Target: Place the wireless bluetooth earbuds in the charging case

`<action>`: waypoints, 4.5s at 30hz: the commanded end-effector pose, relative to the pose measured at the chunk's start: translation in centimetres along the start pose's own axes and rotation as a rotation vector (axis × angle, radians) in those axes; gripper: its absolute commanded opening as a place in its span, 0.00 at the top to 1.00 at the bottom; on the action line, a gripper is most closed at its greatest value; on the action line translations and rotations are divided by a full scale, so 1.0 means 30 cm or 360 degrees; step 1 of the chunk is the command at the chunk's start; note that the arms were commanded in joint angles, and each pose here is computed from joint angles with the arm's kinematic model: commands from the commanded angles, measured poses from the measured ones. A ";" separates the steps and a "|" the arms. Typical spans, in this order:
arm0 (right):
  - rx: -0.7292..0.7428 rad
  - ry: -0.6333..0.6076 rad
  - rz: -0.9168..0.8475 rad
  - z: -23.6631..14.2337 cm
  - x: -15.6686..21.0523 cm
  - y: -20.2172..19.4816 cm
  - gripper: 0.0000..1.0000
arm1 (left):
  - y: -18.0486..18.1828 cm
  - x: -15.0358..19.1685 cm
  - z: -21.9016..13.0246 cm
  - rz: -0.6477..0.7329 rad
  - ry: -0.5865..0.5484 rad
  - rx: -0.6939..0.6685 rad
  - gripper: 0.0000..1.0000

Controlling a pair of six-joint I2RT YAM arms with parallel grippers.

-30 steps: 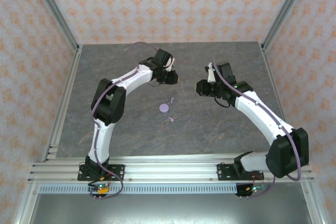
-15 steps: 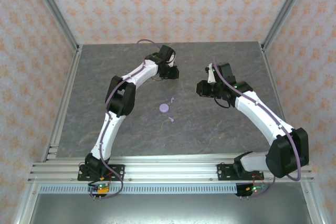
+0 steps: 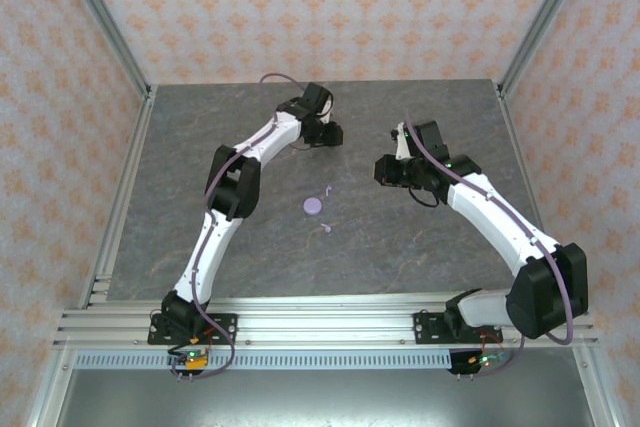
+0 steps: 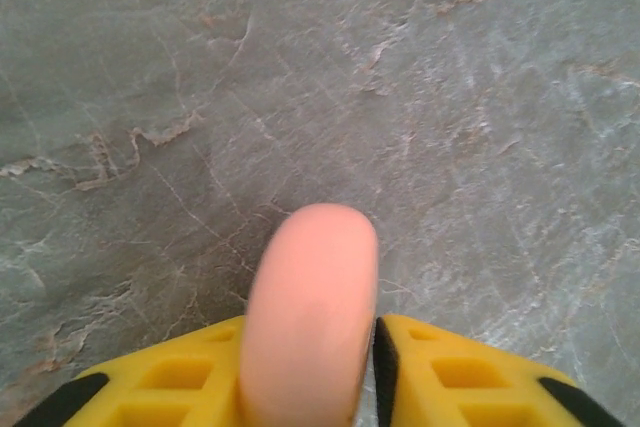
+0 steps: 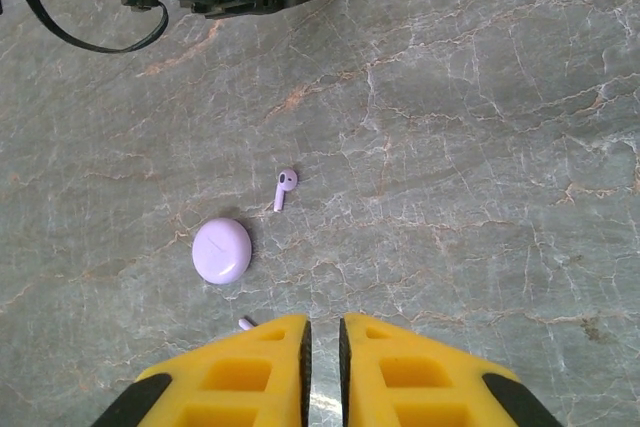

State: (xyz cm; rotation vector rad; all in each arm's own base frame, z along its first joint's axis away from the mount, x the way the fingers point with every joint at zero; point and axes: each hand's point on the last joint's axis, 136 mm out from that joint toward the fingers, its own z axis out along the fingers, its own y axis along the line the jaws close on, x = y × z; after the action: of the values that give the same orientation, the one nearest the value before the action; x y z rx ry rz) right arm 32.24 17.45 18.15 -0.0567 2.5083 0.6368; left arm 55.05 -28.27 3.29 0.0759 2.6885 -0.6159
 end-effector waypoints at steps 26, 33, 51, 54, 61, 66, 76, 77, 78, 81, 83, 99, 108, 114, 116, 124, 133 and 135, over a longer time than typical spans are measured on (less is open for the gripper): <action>-0.0049 0.0169 0.0039 0.081 0.056 0.011 0.77 | 0.015 0.089 -0.490 0.0176 -0.0071 -0.0211 0.40; -0.0083 0.0319 0.0015 0.186 0.115 0.056 0.77 | 0.082 0.280 -0.545 0.0066 -0.0043 -0.0226 0.56; -0.0255 0.0557 0.0077 0.403 0.259 0.167 0.78 | 0.199 0.602 -0.426 -0.0175 0.0135 -0.0211 0.80; -0.0245 0.0588 0.0067 0.430 0.276 0.178 0.80 | 0.193 0.614 -0.409 -0.0181 0.0150 -0.0210 0.82; -0.0228 0.0649 0.0060 0.469 0.296 0.191 0.83 | 0.161 0.634 -0.377 -0.0168 0.0191 -0.0203 0.84; -0.0214 0.0697 0.0045 0.483 0.309 0.195 0.84 | 0.159 0.648 -0.365 -0.0161 0.0222 -0.0215 0.85; -0.0169 0.0760 0.0021 0.523 0.336 0.203 0.87 | 0.156 0.676 -0.354 -0.0153 0.0271 -0.0230 0.85; -0.0164 0.0764 0.0020 0.526 0.338 0.202 0.87 | 0.154 0.681 -0.352 -0.0152 0.0278 -0.0228 0.85; -0.0159 0.0764 0.0021 0.530 0.337 0.199 0.87 | 0.153 0.682 -0.351 -0.0152 0.0281 -0.0226 0.85; -0.0132 0.0769 0.0025 0.538 0.338 0.190 0.87 | 0.151 0.689 -0.345 -0.0152 0.0296 -0.0218 0.85; -0.0115 0.0763 0.0023 0.540 0.335 0.185 0.87 | 0.145 0.693 -0.342 -0.0146 0.0301 -0.0213 0.85; -0.0034 0.0753 -0.0001 0.560 0.318 0.163 0.87 | 0.105 0.705 -0.348 -0.0138 0.0313 -0.0134 0.85; 0.0109 0.0686 -0.0029 0.547 0.289 0.119 0.87 | 0.130 0.708 -0.386 -0.0121 0.0299 -0.0208 0.84; 0.0135 0.0618 -0.0046 0.501 0.259 0.118 0.87 | 0.162 0.676 -0.427 -0.0158 0.0252 -0.0189 0.82; 0.0120 0.0577 -0.0044 0.483 0.243 0.127 0.87 | 0.164 0.659 -0.437 -0.0186 0.0231 -0.0145 0.78; -0.0135 0.0512 0.0155 0.477 0.225 0.196 0.82 | 0.138 0.574 -0.445 -0.0274 0.0144 0.0063 0.61; -0.0321 0.0540 0.0272 0.507 0.241 0.247 0.75 | 0.104 0.575 -0.387 -0.0324 0.0166 0.0229 0.58; -0.0319 0.0550 0.0281 0.515 0.248 0.243 0.75 | 0.109 0.585 -0.377 -0.0334 0.0177 0.0229 0.58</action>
State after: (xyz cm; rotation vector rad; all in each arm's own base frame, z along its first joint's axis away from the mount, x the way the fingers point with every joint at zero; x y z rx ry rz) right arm 32.23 31.02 6.06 -0.0432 2.8066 0.9670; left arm 35.49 -20.67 5.73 -0.1165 2.7673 -0.8393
